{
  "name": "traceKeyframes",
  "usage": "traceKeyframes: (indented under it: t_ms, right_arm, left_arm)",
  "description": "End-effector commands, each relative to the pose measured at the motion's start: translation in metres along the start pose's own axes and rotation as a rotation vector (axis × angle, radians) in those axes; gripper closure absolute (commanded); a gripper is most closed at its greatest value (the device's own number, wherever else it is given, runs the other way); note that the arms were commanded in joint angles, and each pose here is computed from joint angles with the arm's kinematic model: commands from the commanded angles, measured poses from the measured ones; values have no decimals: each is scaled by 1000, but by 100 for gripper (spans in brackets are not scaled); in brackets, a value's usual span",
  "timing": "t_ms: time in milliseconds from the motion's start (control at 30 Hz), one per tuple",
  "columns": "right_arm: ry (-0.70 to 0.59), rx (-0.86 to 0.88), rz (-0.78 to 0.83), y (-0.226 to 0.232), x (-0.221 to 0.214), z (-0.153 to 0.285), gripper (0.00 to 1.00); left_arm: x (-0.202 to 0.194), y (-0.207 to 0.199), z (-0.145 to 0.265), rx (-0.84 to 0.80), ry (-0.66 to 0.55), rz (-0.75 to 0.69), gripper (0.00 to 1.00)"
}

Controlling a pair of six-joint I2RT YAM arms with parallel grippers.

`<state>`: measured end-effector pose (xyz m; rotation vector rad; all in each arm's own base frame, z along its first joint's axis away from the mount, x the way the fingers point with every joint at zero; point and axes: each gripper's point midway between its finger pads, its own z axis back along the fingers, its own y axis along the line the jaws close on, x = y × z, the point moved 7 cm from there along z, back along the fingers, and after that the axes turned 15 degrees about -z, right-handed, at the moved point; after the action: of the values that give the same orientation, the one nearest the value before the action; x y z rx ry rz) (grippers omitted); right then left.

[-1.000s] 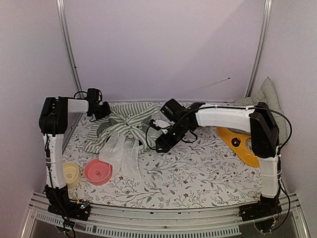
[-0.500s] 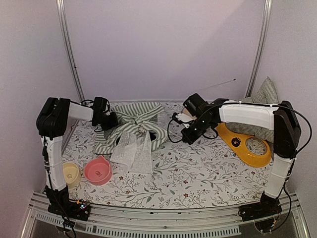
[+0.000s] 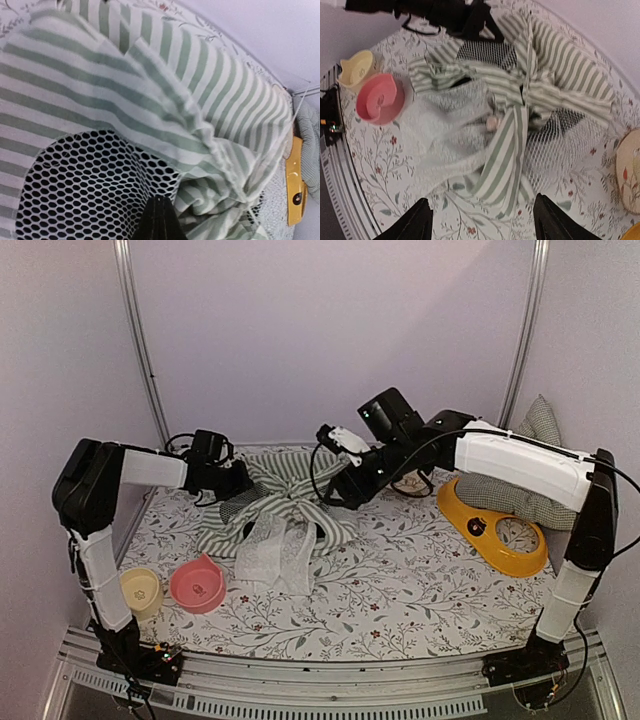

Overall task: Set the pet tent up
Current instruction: Move the tent to the center of the board.

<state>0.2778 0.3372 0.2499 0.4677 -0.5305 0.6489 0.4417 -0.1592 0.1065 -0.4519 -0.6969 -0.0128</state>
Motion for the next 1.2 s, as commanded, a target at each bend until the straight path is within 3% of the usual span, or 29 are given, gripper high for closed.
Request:
traceKeyframes:
  t_ms: [0, 133, 267, 367, 567, 833, 900, 1067, 1167]
  right_arm:
    - [-253, 79, 70, 16, 82, -20, 28]
    - [-325, 80, 125, 17, 135, -78, 32]
    - [-434, 76, 145, 0, 150, -130, 32]
    - [-478, 89, 142, -16, 152, -152, 33]
    - [-409, 84, 73, -38, 138, -152, 37]
    - [-251, 60, 39, -40, 103, -137, 40]
    - [-205, 81, 36, -37, 95, -139, 41]
    - [-151, 69, 51, -18, 84, -143, 41]
    - [-146, 79, 37, -17, 81, -145, 42]
  left_arm:
    - [45, -16, 42, -53, -125, -43, 99]
    - [45, -15, 38, -48, -100, -53, 99]
    - [38, -6, 19, -49, -73, -42, 100]
    - [8, -12, -13, -74, 35, -59, 100]
    - [-44, -53, -25, -173, 112, -85, 100]
    - [-109, -140, -6, -353, 176, -178, 100]
    - [-109, -149, 9, -378, 150, -170, 99]
    - [-72, -138, 51, -290, 29, -158, 82]
    - [-45, -118, 75, -210, -38, -145, 81]
